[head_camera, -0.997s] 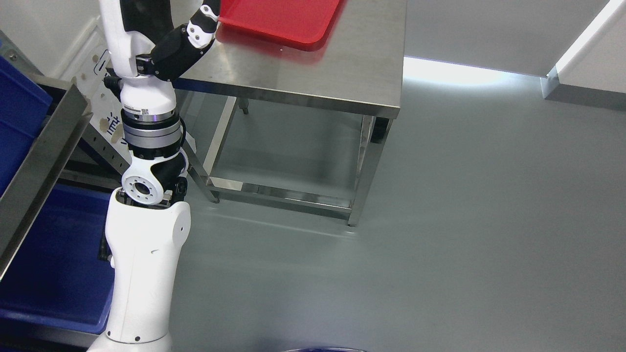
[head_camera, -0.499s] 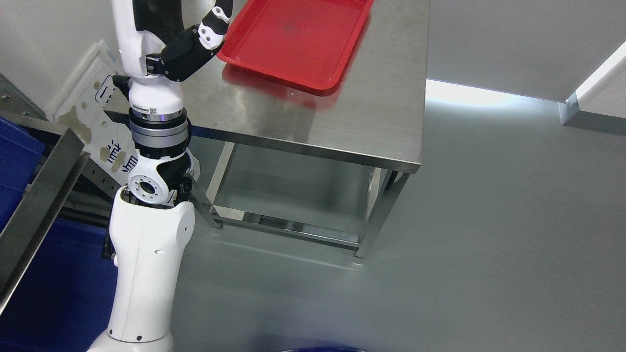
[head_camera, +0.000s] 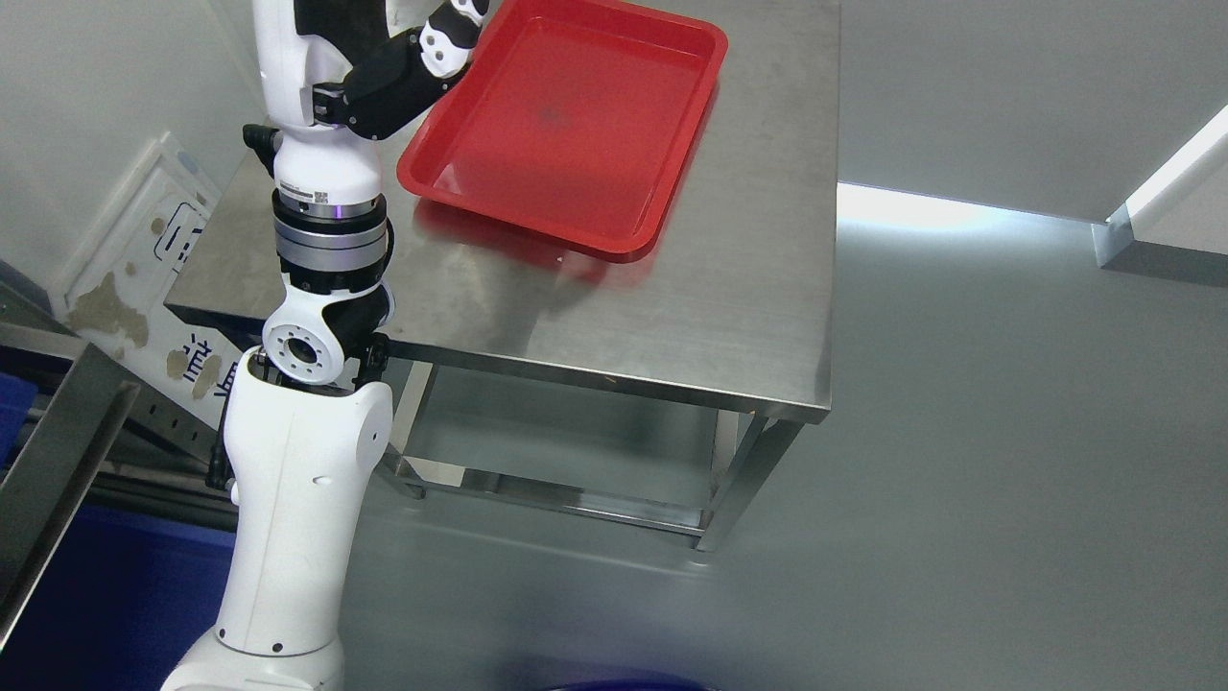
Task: Grab orange capacitor from left shelf to right desk
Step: 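Carry the capacitor with the left hand over the red tray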
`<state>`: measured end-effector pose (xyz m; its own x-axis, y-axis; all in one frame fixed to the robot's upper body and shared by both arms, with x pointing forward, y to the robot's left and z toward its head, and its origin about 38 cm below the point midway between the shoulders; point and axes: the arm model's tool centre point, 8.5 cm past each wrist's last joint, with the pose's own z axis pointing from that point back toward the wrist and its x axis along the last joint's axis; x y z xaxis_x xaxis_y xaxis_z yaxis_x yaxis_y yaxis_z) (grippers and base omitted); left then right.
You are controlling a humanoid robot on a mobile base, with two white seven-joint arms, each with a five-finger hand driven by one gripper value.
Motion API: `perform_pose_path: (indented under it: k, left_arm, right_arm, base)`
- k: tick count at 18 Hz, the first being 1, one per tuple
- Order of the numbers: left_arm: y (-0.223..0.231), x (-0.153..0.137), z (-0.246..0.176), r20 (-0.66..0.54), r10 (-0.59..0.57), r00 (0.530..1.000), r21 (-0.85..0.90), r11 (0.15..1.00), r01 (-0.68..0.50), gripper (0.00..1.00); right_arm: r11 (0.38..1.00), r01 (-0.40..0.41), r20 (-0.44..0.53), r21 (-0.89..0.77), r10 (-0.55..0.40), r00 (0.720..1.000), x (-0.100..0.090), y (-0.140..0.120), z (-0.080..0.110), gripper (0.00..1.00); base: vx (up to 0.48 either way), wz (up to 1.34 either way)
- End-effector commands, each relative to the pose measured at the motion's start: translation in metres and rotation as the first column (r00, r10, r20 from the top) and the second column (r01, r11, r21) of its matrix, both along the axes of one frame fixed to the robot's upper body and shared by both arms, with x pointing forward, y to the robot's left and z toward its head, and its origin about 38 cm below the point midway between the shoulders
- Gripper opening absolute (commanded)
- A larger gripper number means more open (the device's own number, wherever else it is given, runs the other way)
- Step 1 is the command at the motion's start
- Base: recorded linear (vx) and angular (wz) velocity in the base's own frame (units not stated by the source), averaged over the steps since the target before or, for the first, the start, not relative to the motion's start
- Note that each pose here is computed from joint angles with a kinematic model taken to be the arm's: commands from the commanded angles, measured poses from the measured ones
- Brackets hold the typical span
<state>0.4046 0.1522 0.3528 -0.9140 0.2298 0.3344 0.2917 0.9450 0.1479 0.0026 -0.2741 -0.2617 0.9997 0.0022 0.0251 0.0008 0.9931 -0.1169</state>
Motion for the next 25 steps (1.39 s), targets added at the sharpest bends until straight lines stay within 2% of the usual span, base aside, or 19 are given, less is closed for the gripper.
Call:
perform_pose_path:
  k: [1, 11, 20, 23, 25]
  left_arm:
    - [-0.007, 0.001, 0.006, 0.016, -0.02, 1.0, 0.031, 0.999, 0.019, 0.02]
    - [-0.012, 0.007, 0.004, -0.022, -0.032, 0.999, 0.043, 0.999, 0.033, 0.02]
    - [-0.018, 0.038, 0.031, -0.079, -0.02, 0.997, 0.079, 0.997, 0.026, 0.02]
    - [-0.016, 0.053, 0.034, -0.133, 0.003, 0.991, 0.092, 0.996, 0.009, 0.02]
    - [-0.016, 0.073, 0.016, -0.252, 0.029, 0.967, 0.122, 0.993, 0.002, 0.02]
  right_arm:
    - [1.0, 0.008, -0.002, -0.017, -0.008, 1.0, -0.007, -0.011, 0.001, 1.0]
    - [1.0, 0.008, -0.002, -0.017, -0.008, 1.0, -0.007, -0.011, 0.001, 1.0]
    - [1.0, 0.008, -0.002, -0.017, -0.008, 1.0, -0.007, -0.011, 0.001, 1.0]
    - [1.0, 0.008, -0.002, -0.017, -0.008, 1.0, -0.007, -0.011, 0.001, 1.0]
    - [1.0, 0.008, -0.002, -0.017, -0.008, 1.0, -0.007, -0.011, 0.001, 1.0]
  base:
    - [0.156, -0.11]
    - [0.061, -0.04]
    - [-0.001, 0.0]
    - [0.0, 0.0]
    - [0.0, 0.0]
